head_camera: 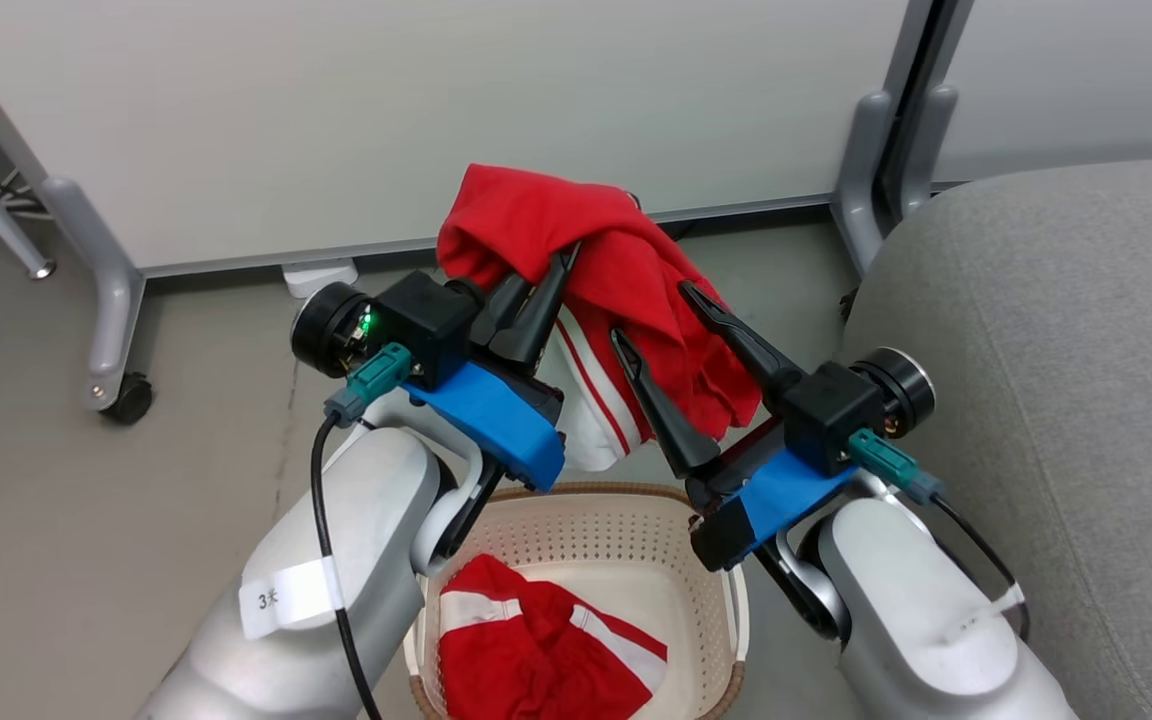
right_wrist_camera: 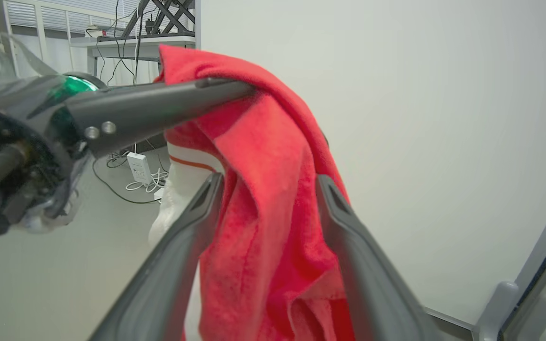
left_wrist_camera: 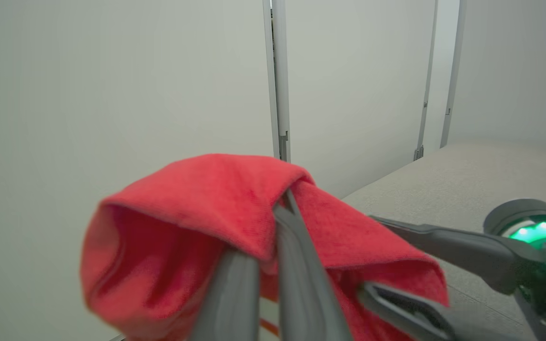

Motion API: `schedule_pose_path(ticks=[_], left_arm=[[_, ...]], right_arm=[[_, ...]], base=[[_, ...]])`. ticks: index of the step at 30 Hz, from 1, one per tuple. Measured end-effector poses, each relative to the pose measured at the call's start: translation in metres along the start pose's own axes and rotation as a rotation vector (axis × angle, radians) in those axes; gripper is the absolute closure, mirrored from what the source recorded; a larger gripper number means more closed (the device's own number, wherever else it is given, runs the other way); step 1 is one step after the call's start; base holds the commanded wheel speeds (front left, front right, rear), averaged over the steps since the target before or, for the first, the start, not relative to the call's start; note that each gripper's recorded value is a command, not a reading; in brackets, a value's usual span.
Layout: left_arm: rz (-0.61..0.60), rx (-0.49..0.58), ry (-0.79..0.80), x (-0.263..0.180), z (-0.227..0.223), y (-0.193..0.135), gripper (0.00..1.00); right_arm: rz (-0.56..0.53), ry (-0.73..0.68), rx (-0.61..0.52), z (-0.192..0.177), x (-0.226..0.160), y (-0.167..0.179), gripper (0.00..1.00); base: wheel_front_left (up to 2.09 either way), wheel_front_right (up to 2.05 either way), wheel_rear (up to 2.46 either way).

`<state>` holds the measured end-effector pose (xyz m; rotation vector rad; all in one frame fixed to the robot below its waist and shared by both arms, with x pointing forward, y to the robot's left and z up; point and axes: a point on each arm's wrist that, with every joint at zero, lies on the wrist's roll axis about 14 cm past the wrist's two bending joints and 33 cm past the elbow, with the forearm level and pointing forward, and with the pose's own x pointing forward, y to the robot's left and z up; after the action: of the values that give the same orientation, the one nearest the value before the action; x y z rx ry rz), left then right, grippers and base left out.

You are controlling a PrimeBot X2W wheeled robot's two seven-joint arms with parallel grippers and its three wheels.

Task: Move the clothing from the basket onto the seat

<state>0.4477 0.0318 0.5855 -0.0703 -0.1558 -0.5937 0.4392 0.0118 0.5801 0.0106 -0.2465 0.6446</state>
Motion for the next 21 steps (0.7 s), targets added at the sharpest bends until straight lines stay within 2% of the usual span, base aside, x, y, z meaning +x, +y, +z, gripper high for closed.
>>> schedule_pose_path(ticks=[9, 10, 11, 12, 21], left_arm=[[0.004, -0.010, -0.007, 0.002, -0.001, 0.002, 1.00], [0.005, -0.010, -0.006, 0.002, -0.002, 0.002, 1.00], [0.006, -0.010, -0.004, 0.001, -0.002, 0.002, 1.00], [0.005, -0.011, -0.005, 0.001, -0.002, 0.002, 1.00], [0.012, -0.013, -0.003, 0.000, -0.004, 0.004, 1.00]], right_arm=[[0.047, 0.085, 0.013, -0.029, 0.023, 0.005, 0.00], [0.047, 0.090, 0.024, -0.031, 0.023, 0.005, 0.56], [0.048, 0.094, 0.030, -0.032, 0.024, 0.006, 0.91], [0.048, 0.094, 0.034, -0.032, 0.025, 0.005, 1.00], [0.056, 0.091, 0.038, -0.030, 0.027, 0.008, 1.00]], base=[[0.00, 0.00, 0.00], [0.00, 0.00, 0.00], [0.00, 0.00, 0.00], [0.00, 0.00, 0.00], [0.00, 0.00, 0.00]])
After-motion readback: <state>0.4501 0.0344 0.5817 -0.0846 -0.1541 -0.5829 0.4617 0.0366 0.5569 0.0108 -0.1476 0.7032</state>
